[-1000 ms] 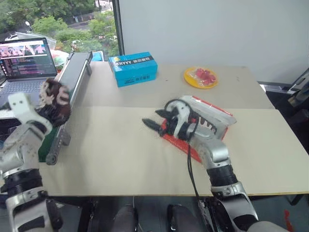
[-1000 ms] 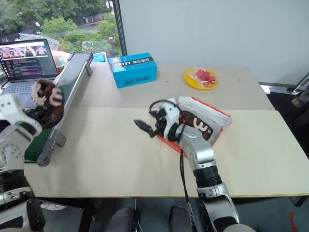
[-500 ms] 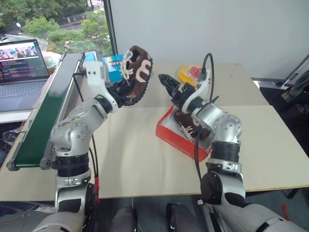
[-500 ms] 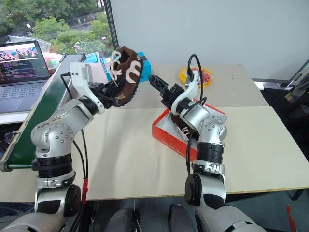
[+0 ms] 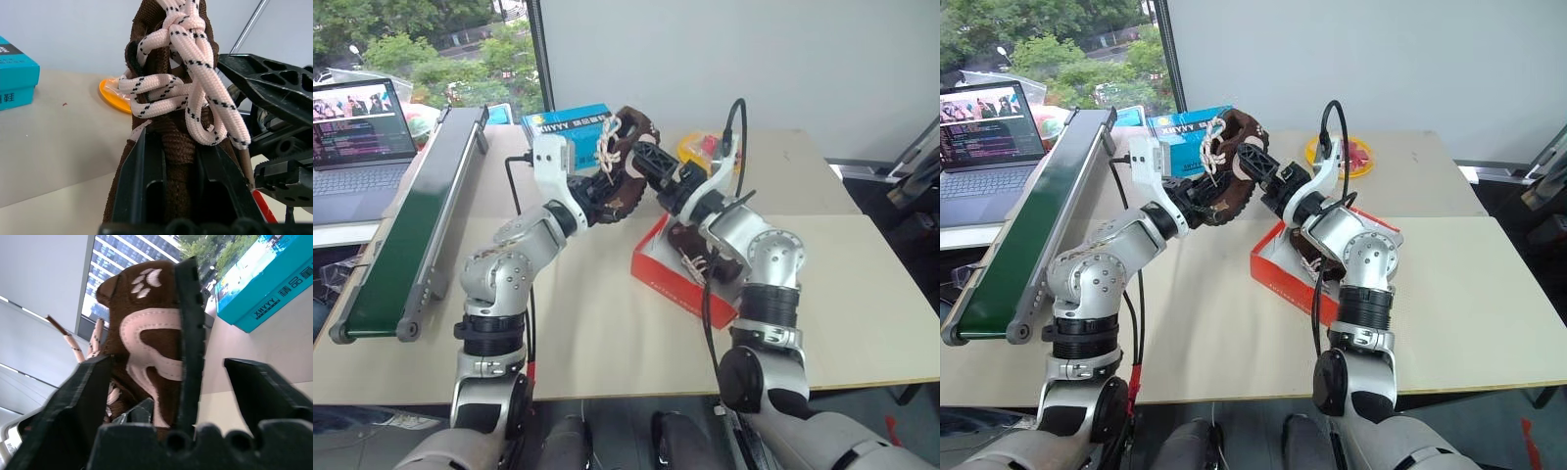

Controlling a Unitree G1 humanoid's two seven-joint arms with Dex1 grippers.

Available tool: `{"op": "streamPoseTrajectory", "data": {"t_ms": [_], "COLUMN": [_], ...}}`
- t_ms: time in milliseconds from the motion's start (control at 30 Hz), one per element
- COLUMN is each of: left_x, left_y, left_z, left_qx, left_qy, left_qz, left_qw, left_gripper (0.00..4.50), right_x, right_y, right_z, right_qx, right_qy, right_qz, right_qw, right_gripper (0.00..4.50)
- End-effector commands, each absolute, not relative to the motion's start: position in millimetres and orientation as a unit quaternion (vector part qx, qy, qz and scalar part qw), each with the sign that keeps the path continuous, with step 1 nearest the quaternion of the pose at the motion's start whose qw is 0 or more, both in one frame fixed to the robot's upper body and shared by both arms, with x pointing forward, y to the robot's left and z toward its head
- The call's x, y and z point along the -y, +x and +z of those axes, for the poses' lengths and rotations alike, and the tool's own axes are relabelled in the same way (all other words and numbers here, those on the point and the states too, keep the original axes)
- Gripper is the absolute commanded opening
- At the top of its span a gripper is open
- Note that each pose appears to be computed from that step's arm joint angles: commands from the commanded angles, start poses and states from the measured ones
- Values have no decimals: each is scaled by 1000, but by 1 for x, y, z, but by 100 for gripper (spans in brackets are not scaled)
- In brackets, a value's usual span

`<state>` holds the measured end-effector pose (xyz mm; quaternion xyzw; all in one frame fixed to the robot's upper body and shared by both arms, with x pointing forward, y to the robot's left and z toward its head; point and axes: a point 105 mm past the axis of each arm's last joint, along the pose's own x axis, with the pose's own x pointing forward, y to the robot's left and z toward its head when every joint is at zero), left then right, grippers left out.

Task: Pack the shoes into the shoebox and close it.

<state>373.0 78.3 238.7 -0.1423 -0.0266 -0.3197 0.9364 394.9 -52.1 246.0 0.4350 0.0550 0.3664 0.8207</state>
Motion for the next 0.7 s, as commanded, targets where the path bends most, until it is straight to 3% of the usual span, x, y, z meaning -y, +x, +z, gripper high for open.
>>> {"op": "streamPoseTrajectory", "data": {"t_ms": [33, 233, 333, 600, 633, 700], "left_x": [-70, -70, -73, -81, -84, -95], "left_y": [366, 365, 365, 360, 359, 358], "left_z": [258, 258, 258, 263, 265, 271], "left_qx": [60, 56, 56, 53, 54, 63], "left_qy": [-136, -150, -149, -141, -140, -137], "left_qz": [-338, -340, -339, -348, -349, -341], "left_qw": [929, 927, 927, 925, 925, 928], "left_gripper": [27, 27, 27, 340, 367, 370], "right_x": [52, 52, 49, 48, 49, 52], "right_y": [390, 391, 393, 400, 401, 402], "right_z": [269, 271, 273, 278, 279, 281], "right_qx": [-15, -8, -4, 13, 15, 20], "right_qy": [420, 422, 416, 398, 396, 381], "right_qz": [383, 384, 387, 384, 383, 381], "right_qw": [823, 821, 823, 833, 834, 842], "right_gripper": [274, 76, 37, 33, 33, 33]}}
